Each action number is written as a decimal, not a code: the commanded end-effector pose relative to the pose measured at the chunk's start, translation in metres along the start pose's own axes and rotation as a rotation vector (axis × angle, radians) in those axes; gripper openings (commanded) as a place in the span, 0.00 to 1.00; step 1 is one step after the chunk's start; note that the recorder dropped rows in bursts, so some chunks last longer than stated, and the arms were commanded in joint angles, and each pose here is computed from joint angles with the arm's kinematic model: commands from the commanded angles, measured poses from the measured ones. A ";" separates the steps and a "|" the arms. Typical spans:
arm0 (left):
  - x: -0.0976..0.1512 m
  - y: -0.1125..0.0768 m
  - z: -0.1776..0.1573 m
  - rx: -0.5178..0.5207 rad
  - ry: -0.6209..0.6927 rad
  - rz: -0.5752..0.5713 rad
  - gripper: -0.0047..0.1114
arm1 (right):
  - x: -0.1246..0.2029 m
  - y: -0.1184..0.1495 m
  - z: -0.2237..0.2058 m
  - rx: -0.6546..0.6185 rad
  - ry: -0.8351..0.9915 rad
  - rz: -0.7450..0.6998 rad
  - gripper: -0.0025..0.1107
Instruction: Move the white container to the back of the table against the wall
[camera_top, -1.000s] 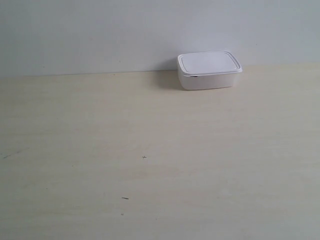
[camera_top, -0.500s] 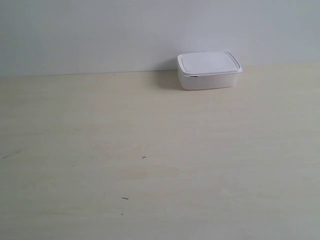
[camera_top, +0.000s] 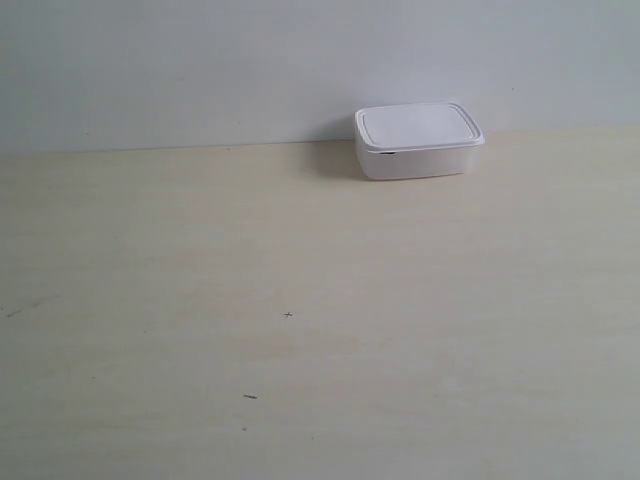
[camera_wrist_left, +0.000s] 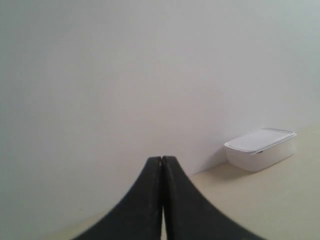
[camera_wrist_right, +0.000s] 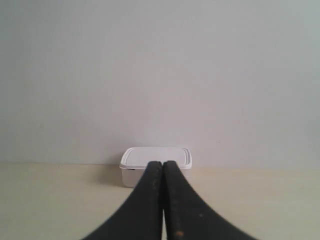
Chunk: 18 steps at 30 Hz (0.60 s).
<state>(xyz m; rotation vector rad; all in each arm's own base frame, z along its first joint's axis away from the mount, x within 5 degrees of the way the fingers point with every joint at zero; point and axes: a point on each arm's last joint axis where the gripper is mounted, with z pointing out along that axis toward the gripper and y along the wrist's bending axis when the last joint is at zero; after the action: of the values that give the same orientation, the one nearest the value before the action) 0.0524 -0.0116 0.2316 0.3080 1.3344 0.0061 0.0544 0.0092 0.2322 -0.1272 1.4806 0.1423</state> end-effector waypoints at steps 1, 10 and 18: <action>0.011 -0.002 -0.001 0.005 0.030 -0.001 0.04 | 0.007 0.001 0.001 -0.008 0.002 0.003 0.02; 0.019 -0.005 -0.001 0.034 0.121 0.001 0.04 | 0.026 0.000 0.001 -0.002 0.078 0.003 0.02; 0.030 -0.009 -0.004 0.074 0.244 0.001 0.04 | 0.030 -0.001 0.001 0.007 0.128 0.002 0.02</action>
<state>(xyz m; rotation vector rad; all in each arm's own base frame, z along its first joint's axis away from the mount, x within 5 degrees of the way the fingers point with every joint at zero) 0.0551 -0.0138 0.2047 0.3713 1.5442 -0.0055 0.0579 0.0091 0.2049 -0.1310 1.5943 0.1299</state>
